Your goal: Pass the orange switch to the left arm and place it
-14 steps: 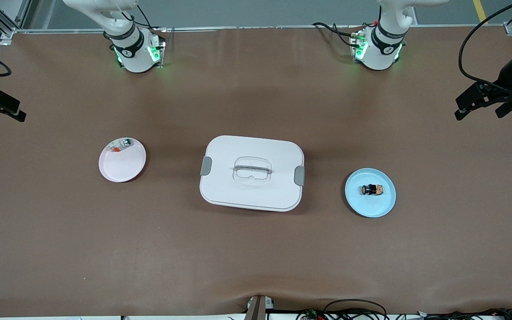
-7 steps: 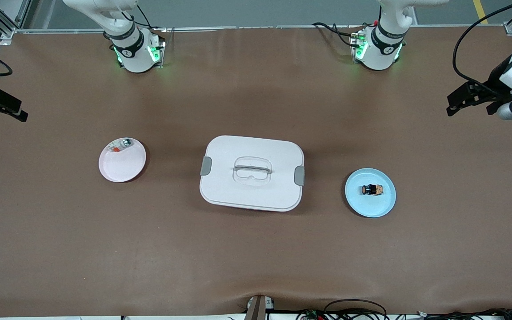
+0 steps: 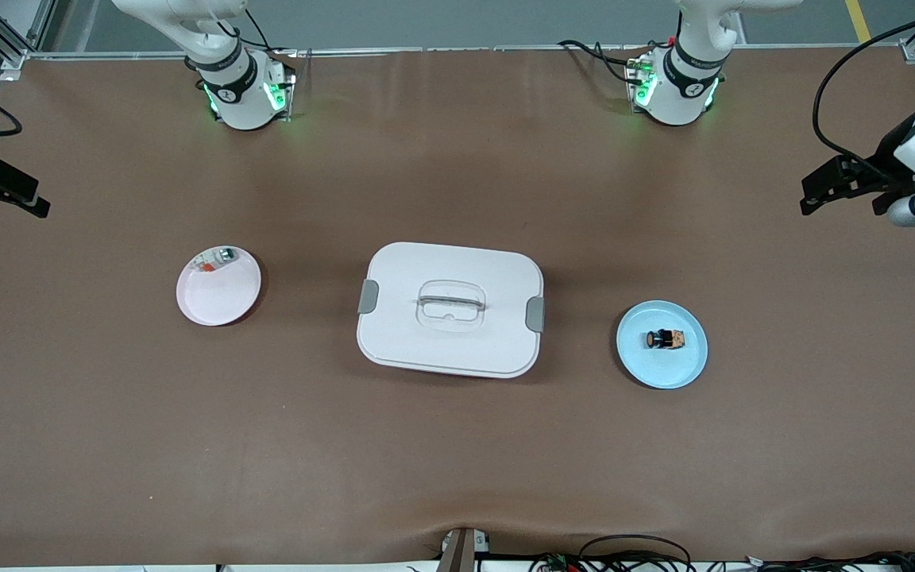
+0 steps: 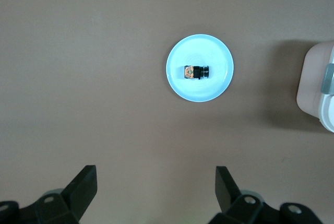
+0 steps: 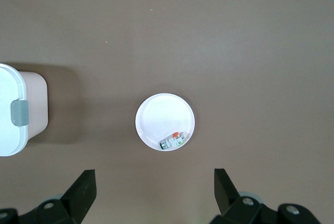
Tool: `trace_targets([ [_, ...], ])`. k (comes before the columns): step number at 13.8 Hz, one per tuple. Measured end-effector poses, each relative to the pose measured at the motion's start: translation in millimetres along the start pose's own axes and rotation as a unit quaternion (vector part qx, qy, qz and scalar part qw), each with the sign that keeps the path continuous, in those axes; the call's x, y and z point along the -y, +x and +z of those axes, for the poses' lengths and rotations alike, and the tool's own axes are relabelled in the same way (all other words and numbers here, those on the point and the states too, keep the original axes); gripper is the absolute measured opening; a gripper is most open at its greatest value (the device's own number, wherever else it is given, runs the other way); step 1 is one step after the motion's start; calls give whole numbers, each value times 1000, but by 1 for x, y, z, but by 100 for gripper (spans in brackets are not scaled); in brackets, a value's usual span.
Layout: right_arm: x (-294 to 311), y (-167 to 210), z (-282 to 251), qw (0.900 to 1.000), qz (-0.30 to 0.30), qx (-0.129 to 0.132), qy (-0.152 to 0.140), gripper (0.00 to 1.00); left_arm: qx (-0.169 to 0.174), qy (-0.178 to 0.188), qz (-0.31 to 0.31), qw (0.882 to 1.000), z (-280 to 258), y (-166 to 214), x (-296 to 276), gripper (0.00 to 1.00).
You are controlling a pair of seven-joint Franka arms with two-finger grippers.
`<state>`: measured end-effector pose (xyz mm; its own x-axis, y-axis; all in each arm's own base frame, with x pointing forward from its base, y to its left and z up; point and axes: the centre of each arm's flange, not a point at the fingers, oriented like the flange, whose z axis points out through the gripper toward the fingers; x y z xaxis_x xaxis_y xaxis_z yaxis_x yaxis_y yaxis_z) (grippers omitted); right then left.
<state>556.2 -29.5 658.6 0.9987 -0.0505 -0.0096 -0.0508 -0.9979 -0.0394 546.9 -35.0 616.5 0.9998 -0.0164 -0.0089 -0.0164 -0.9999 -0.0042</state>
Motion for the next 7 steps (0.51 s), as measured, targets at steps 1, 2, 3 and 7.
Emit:
trace_targets([
  [1,0,0,0,1000,0,0,0,100,1,0,0,1000,1,2,0,100],
  [2,0,0,0,1000,0,0,0,100,1,0,0,1000,1,2,0,100],
  [3,0,0,0,1000,0,0,0,100,1,0,0,1000,1,2,0,100],
  [7,0,0,0,1000,-5,-1,-2,100,1,0,0,1000,-1,2,0,100],
])
